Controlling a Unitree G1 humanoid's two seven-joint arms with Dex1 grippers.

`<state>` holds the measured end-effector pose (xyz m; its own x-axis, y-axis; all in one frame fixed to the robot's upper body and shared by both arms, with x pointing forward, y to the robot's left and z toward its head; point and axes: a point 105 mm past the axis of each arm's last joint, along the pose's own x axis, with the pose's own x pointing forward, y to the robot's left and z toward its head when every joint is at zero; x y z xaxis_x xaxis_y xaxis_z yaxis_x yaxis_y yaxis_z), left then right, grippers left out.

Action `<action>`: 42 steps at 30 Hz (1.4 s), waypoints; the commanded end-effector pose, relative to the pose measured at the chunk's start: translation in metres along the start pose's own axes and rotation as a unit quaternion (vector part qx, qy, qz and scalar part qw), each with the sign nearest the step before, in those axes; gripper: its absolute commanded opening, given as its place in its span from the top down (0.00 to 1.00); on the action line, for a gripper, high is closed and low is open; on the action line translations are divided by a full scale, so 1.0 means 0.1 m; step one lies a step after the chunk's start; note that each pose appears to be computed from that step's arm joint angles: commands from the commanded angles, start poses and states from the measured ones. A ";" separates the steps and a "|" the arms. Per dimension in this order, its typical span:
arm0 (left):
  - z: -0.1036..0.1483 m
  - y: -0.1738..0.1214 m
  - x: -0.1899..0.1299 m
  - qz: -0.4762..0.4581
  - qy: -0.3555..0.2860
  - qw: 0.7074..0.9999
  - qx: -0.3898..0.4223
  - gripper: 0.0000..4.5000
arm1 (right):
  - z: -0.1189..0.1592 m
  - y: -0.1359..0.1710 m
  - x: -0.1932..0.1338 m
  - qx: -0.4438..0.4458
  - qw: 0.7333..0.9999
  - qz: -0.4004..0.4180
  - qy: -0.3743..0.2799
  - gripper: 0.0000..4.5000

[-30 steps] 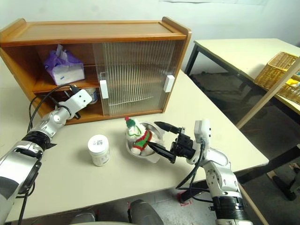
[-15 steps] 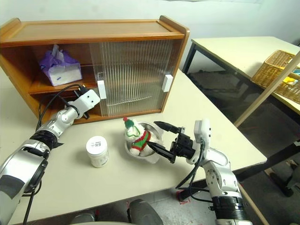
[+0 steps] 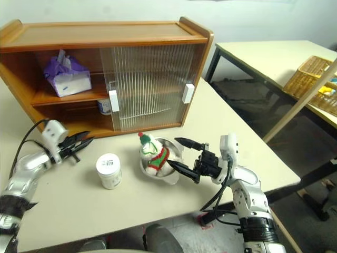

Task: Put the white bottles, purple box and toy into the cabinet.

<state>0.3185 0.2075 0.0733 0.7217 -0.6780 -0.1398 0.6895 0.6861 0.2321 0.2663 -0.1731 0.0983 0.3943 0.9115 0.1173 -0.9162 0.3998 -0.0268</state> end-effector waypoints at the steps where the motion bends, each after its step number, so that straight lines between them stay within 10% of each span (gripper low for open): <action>1: 0.17 -0.27 -0.20 -0.106 -0.052 0.992 -0.052 0.39 | 0.01 -0.03 -0.07 -0.004 1.000 0.000 0.006 0.00; 7: 0.03 -0.61 -0.42 -0.212 -0.020 0.971 -0.108 0.00 | 0.02 -0.05 -0.08 -0.006 1.000 0.006 0.014 0.00; 27: -0.22 -1.18 0.24 -0.320 0.039 0.947 -0.009 0.00 | 0.23 -0.04 0.01 -0.029 0.999 0.010 0.025 0.00; 31: -0.24 -1.21 0.25 -0.317 0.036 0.947 -0.016 0.22 | 0.23 -0.06 -0.01 -0.031 0.999 0.007 0.031 0.00; 42: -0.04 -0.57 0.30 -0.092 -0.006 0.994 0.053 0.29 | 0.23 -0.12 -0.01 -0.031 0.999 0.004 0.031 0.00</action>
<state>0.2875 0.1402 0.0405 0.4873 -0.8457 -0.2176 0.8678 0.4411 0.2289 0.2730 -0.1789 0.1197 0.3905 0.9182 0.0664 -0.9154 0.3949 -0.0775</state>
